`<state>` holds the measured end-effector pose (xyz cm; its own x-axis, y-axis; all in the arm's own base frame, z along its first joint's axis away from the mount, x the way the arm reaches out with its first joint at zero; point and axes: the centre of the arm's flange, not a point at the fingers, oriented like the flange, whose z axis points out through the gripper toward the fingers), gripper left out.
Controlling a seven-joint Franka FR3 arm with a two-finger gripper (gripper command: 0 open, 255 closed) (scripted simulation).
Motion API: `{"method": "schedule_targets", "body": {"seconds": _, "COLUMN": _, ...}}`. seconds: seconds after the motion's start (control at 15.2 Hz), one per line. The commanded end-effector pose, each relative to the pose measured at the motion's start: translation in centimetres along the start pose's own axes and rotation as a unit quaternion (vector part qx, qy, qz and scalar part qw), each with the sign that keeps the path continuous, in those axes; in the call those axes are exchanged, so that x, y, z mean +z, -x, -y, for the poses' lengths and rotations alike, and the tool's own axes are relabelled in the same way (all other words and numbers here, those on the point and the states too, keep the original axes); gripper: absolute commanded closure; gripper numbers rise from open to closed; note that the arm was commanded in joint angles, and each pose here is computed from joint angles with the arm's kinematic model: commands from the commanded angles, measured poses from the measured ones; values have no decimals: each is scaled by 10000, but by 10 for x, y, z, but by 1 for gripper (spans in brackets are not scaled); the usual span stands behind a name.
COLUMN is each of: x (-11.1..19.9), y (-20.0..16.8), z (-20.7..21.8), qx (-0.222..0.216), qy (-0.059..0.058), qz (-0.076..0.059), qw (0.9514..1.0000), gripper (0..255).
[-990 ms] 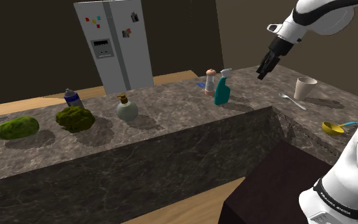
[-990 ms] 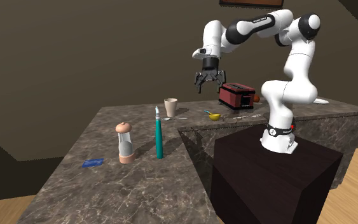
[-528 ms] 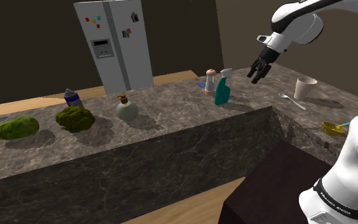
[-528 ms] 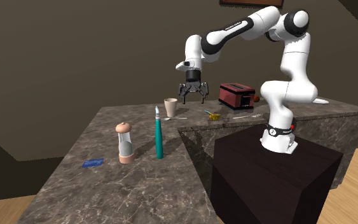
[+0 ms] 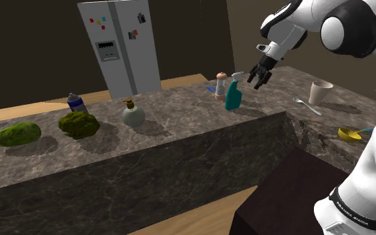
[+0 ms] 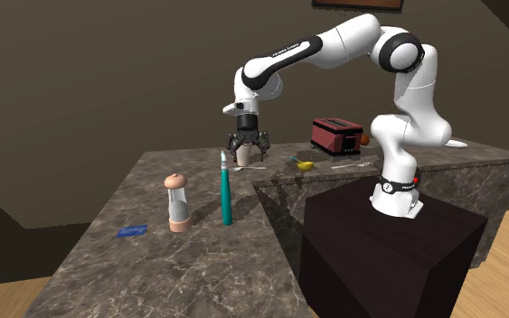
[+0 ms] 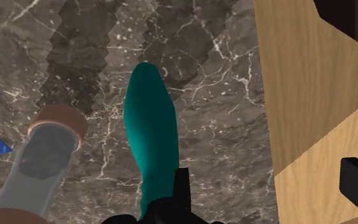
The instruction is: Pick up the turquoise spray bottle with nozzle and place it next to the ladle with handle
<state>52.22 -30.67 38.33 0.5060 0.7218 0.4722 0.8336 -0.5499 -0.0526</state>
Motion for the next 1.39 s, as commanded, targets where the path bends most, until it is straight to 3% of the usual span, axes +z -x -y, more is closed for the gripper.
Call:
{"method": "schedule_targets", "body": {"seconds": 0.0, "x": 15, "y": 4, "z": -28, "qx": -312, "qy": -106, "qz": -79, "qw": 9994, "gripper": 0}}
{"method": "schedule_targets", "body": {"seconds": 0.4, "x": 55, "y": 0, "z": -99, "qx": -1116, "qy": -362, "qz": -212, "qw": 9929, "gripper": 0}}
{"method": "schedule_targets", "body": {"seconds": 0.92, "x": 95, "y": -2, "z": -96, "qx": -1116, "qy": -362, "qz": -212, "qw": 9929, "gripper": 0}}
{"method": "schedule_targets", "body": {"seconds": 1.32, "x": 95, "y": -2, "z": -96, "qx": -1116, "qy": -362, "qz": -212, "qw": 9929, "gripper": 0}}
